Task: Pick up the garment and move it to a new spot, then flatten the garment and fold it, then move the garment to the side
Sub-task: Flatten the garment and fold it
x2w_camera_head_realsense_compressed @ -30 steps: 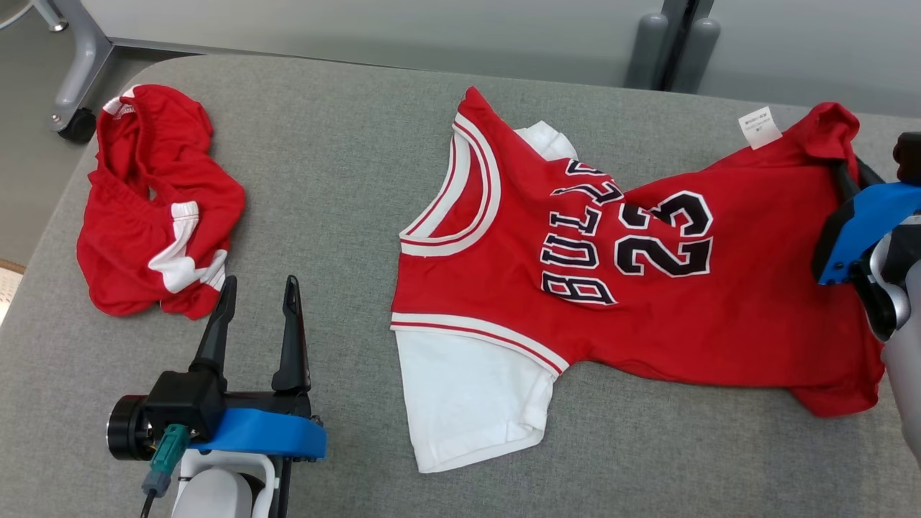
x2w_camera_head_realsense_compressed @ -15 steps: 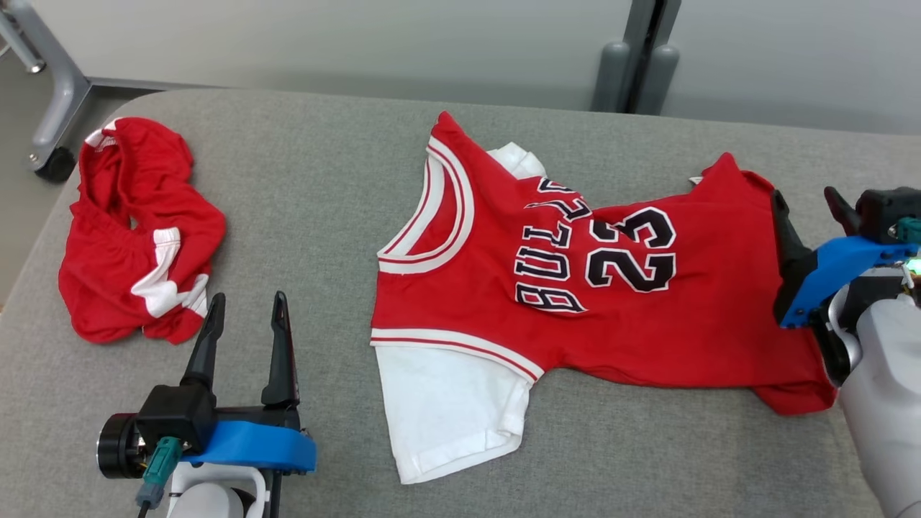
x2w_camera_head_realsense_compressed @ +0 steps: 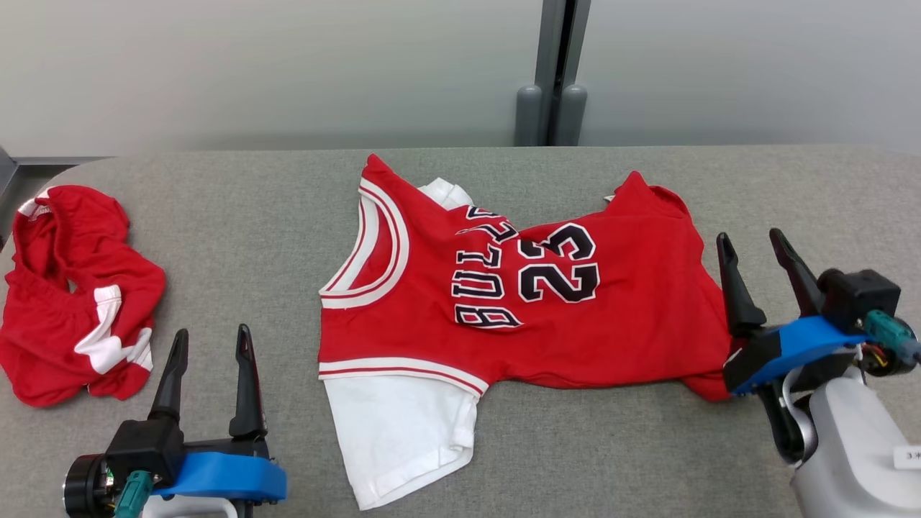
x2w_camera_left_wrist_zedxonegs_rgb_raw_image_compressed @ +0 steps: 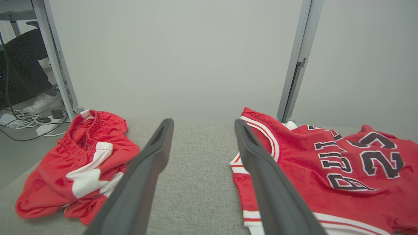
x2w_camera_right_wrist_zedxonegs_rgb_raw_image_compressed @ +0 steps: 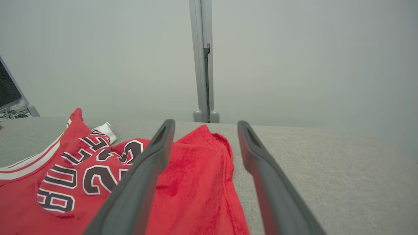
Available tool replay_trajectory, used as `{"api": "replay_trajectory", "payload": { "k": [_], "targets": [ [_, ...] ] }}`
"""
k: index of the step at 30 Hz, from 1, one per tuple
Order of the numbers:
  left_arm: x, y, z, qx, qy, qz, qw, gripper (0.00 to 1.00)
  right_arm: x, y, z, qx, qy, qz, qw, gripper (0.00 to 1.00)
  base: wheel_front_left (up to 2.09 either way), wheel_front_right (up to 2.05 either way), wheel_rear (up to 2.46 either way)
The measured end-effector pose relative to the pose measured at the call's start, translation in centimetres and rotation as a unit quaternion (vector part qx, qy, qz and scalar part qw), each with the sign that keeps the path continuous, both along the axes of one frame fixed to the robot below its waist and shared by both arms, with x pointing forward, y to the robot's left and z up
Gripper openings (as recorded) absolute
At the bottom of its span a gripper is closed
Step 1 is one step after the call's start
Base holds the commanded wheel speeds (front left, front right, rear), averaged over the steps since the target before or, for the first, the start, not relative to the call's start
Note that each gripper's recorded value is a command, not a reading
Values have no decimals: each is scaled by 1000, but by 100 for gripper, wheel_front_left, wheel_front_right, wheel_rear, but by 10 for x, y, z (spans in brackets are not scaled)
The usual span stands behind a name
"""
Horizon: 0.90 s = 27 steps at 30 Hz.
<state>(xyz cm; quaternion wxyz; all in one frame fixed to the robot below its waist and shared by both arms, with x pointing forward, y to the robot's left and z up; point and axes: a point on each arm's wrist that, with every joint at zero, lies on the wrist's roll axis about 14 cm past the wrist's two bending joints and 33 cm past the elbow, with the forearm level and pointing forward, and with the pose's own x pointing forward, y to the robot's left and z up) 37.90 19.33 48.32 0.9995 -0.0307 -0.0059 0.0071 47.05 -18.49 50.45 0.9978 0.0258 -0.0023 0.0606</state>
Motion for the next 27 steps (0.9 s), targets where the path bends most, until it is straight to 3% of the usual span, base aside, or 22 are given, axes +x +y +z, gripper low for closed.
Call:
{"api": "replay_trajectory", "payload": {
  "k": [9, 16, 27],
  "targets": [
    [-4, 0, 4, 7, -6, -3, 1000, 100, -46, 3, 10, 31, -37, -18, 999, 100, 0, 0, 0],
    [-8, -4, 3, 9, -3, -8, 1000, 100, -73, 0, 11, 30, -29, -33, 999, 100, 0, 0, 0],
    [-12, -2, -2, 15, 5, -5, 1000, 100, -93, -3, 10, 23, -13, -39, 999, 100, 0, 0, 0]
  ]
}}
